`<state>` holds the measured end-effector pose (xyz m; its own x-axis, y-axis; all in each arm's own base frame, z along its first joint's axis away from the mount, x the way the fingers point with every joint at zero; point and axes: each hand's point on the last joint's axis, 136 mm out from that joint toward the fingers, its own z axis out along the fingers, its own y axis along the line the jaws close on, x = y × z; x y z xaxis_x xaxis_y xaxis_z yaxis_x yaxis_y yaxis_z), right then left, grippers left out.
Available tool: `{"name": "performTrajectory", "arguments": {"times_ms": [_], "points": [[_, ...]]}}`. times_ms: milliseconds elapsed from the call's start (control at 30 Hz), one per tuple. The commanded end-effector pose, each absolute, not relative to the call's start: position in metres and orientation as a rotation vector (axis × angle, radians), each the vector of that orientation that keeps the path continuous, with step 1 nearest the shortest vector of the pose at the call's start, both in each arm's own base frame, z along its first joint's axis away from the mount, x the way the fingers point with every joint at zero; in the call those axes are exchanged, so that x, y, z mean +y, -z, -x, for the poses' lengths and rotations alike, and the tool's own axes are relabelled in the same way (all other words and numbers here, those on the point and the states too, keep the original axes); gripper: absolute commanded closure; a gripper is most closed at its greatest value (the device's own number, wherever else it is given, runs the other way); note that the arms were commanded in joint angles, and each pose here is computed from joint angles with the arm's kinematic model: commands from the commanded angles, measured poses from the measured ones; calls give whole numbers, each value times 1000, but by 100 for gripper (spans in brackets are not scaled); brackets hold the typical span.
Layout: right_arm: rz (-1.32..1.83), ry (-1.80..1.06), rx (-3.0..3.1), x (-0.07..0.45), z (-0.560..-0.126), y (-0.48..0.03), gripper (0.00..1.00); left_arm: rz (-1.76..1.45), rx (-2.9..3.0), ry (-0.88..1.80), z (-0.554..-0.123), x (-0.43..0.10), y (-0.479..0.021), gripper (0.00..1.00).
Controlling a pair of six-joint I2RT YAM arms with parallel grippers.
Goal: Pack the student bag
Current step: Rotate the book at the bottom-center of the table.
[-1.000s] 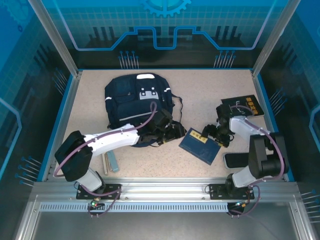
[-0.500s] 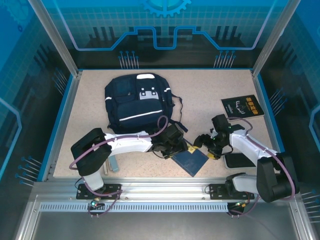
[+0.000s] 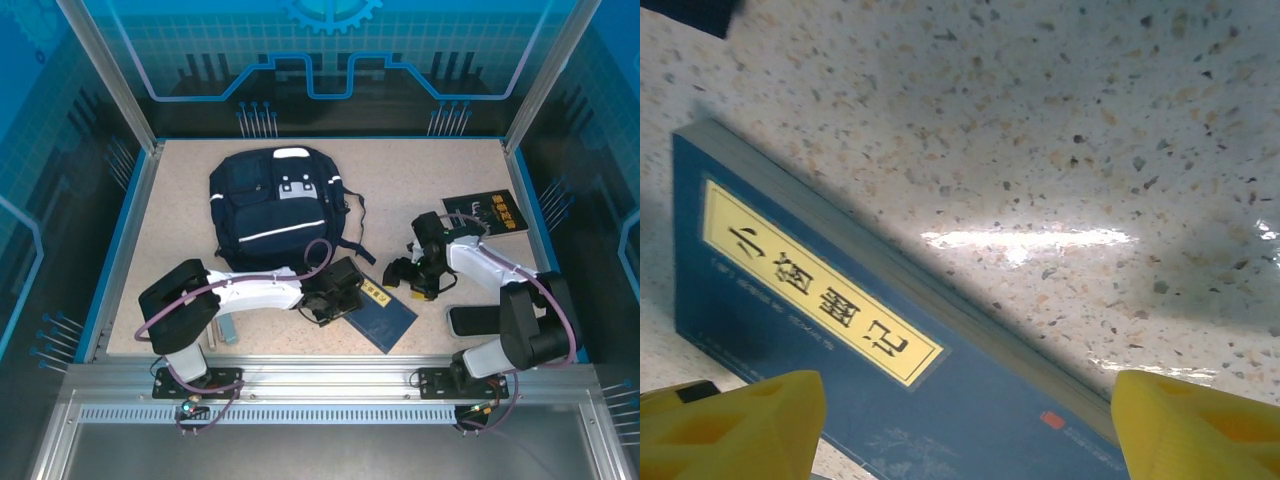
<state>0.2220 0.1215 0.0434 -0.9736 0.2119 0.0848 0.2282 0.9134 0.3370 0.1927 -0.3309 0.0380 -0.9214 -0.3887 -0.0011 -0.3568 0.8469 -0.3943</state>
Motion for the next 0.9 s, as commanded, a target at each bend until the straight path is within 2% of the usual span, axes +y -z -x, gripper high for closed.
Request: {"name": "performTrajectory", "arguments": {"times_ms": [0,400,700,867], "points": [[285,556,-3018,127,-222,-44,24,618,2941,576,-195,-333,-35,33],[270,552,-2980,125,-208,-35,23,576,2970,593,-208,-359,-23,38],[264,555,-2928,126,-191,-29,24,529,2954,786,-244,-394,-28,56],[262,567,-2911,127,-186,-31,27,454,2955,793,-261,-403,-30,61]]}}
